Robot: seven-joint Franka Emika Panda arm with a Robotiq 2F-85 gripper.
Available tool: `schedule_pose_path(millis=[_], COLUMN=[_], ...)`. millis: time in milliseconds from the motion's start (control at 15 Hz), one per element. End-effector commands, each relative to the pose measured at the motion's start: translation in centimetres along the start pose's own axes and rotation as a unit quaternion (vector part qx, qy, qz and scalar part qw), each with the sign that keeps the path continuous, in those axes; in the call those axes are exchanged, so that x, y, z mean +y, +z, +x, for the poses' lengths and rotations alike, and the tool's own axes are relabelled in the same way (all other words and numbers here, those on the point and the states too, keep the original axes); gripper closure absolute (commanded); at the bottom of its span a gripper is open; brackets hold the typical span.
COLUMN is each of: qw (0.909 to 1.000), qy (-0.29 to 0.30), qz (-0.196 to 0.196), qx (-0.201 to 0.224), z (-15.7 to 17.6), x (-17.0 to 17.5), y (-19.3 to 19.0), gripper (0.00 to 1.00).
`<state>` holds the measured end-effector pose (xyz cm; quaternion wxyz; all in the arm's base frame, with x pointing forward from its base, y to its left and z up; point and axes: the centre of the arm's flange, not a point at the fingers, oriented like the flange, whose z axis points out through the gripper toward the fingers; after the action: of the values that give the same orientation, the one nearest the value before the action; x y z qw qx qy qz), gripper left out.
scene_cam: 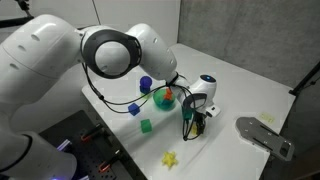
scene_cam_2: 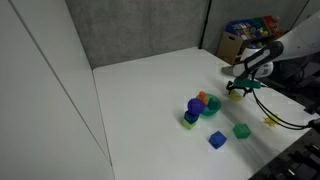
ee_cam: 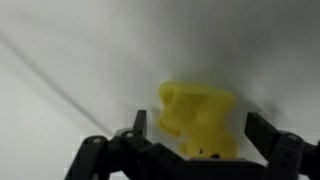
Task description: Pick up the yellow duck toy from the worktop and put it in the green bowl
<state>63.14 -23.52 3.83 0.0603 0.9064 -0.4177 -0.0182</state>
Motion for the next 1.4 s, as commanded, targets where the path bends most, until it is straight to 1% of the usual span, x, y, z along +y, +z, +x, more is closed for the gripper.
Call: schedule_pose_path(millis=[0,200,267,333,467,600,733,800,933,1000,1067,1133,1200,1333], qw=[0.9998,0.9998,0.9997,0.9997,0.9996,0.9994,0.9993,0.9993,0.9991,0.999,0.9987,0.9983,0.9977,0.9964], qy=[0.006,0.006,0.006,0.007,0.009,0.009,0.006,0.004,-0.002,-0.007,-0.014,-0.021,-0.031,-0.052], qz=[0.01,0.013,0.014,0.015,0.017,0.021,0.027,0.032,0.04,0.044,0.049,0.055,0.06,0.068], qx=[-0.013,-0.016,-0.018,-0.018,-0.023,-0.026,-0.024,-0.021,-0.013,-0.009,-0.002,0.004,0.004,0.002], z=[1.0,1.0,0.9,0.9,0.8,0.6,0.2,-0.2,-0.7,-1.1,-1.7,-2.3,-3.1,-5.1], x=[-0.8,-1.1,-1.1,-1.2,-1.2,-1.4,-1.7,-2.0,-2.7,-3.2,-3.7,-4.3,-4.8,-5.7], y=[0.5,0.7,0.6,0.6,0.3,-0.6,-2.2,-3.3,-5.4,-6.8,-8.1,-9.4,-10.6,-12.7], gripper=[0.0,0.0,0.25,0.26,0.44,0.6,0.72,0.73,0.79,0.8,0.82,0.86,0.87,0.95])
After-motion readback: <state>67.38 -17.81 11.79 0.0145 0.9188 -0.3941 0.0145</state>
